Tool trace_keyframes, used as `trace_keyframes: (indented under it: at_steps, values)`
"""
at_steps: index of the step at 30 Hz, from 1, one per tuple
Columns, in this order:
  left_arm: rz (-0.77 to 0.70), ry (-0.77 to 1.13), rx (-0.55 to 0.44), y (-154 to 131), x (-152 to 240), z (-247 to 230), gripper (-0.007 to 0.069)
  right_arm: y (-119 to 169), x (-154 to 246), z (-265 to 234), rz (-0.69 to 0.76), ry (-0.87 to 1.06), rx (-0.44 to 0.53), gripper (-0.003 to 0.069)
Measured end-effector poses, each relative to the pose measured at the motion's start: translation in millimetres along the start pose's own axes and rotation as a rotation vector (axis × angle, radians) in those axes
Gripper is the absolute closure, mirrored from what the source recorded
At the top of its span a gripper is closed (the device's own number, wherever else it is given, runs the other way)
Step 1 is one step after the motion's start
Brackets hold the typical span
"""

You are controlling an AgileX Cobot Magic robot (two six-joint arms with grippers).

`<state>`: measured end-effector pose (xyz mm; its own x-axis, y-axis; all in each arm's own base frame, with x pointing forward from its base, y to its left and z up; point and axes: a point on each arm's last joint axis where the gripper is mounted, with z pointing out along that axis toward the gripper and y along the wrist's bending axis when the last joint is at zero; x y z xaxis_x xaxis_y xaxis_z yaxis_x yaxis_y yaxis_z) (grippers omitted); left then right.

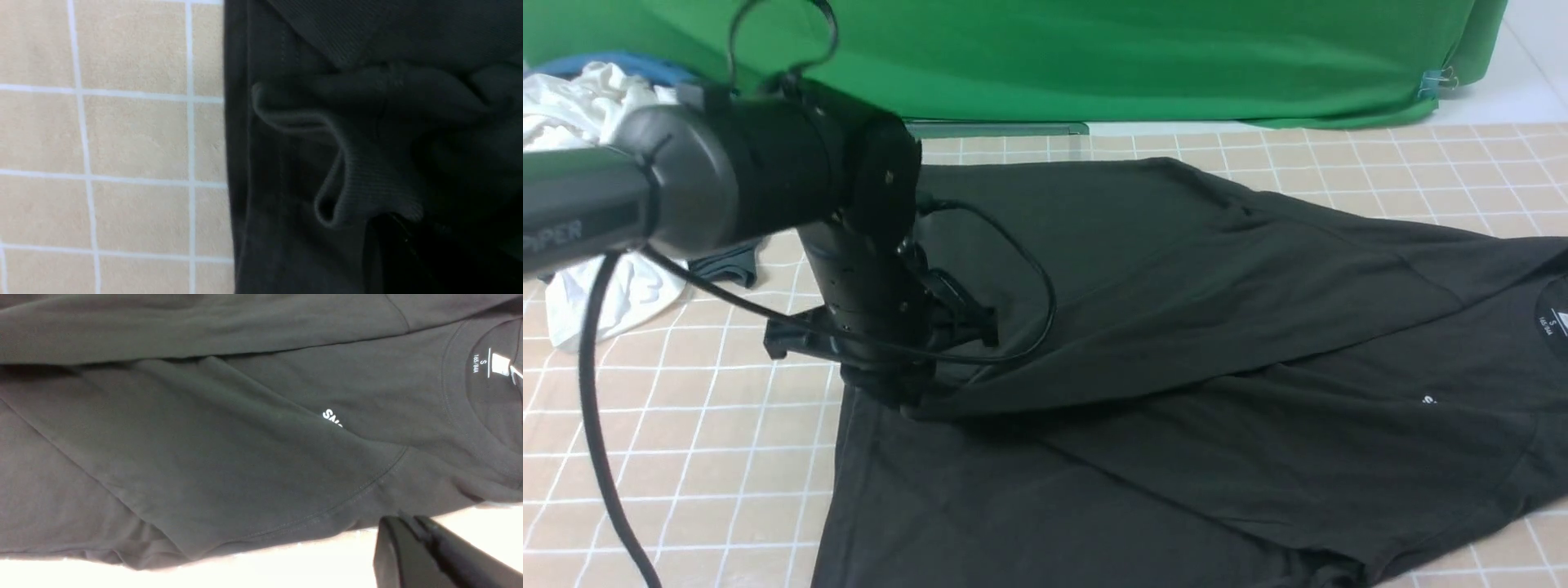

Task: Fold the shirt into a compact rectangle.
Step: 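Fold the left side of the dark shirt inward over its body with the left gripper, then grasp the near edge of the shirt at its hem and shoulder corners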

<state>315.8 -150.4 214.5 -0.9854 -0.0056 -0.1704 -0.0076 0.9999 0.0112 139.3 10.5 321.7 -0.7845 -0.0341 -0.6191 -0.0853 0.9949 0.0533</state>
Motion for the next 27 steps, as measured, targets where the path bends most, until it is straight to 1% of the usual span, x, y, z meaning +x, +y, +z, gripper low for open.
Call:
trace_keyframes:
  at_steps: [4, 7, 8, 9, 11, 14, 16, 19, 22, 24, 27]
  values:
    - [0.029, -0.063, -0.042, 2.2, -9.6, -7.6, 0.0440, -0.1, 0.0, 1.9, -0.007, 0.014, -0.001, 0.0632]
    - [0.040, -0.112, -0.082, 3.1, -23.8, -30.7, 0.0274, -0.4, -0.2, 6.3, -0.017, 0.045, -0.002, 0.0632]
    - [0.040, -0.110, -0.089, 3.6, -24.2, -32.2, 0.0265, -0.5, -0.3, 6.8, -0.018, 0.047, -0.002, 0.0632]
    - [0.038, -0.125, -0.100, 3.7, -29.3, -43.0, 0.0207, -0.6, -0.4, 8.5, -0.020, 0.058, -0.003, 0.0632]
    - [0.035, -0.132, -0.093, 3.5, -32.8, -50.6, 0.0129, -0.7, -0.8, 10.6, -0.023, 0.070, -0.003, 0.0632]
    - [0.007, -0.082, -0.036, 4.0, -30.9, -45.2, 0.0071, -0.9, -1.3, 12.7, -0.029, 0.079, -0.004, 0.0632]
    - [0.008, -0.033, -0.008, 4.9, -27.9, -37.9, 0.0062, -1.0, -1.3, 13.2, -0.034, 0.083, -0.004, 0.0631]
    - [0.035, 0.109, 0.014, 10.2, -16.5, -21.3, 0.0067, -1.0, -1.0, 13.6, -0.044, 0.089, -0.005, 0.0631]
    - [0.031, 0.154, 0.021, 13.4, -6.4, -18.8, 0.0081, -1.0, -0.8, 13.6, -0.045, 0.091, -0.006, 0.0631]
    - [0.018, 0.169, 0.049, 14.4, 2.3, -22.1, 0.0092, -1.0, -0.5, 13.9, -0.044, 0.096, -0.006, 0.0631]
    - [-0.001, 0.243, 0.090, 21.4, 34.0, -22.6, 0.0109, -1.0, -0.5, 15.0, -0.044, 0.104, -0.007, 0.0631]
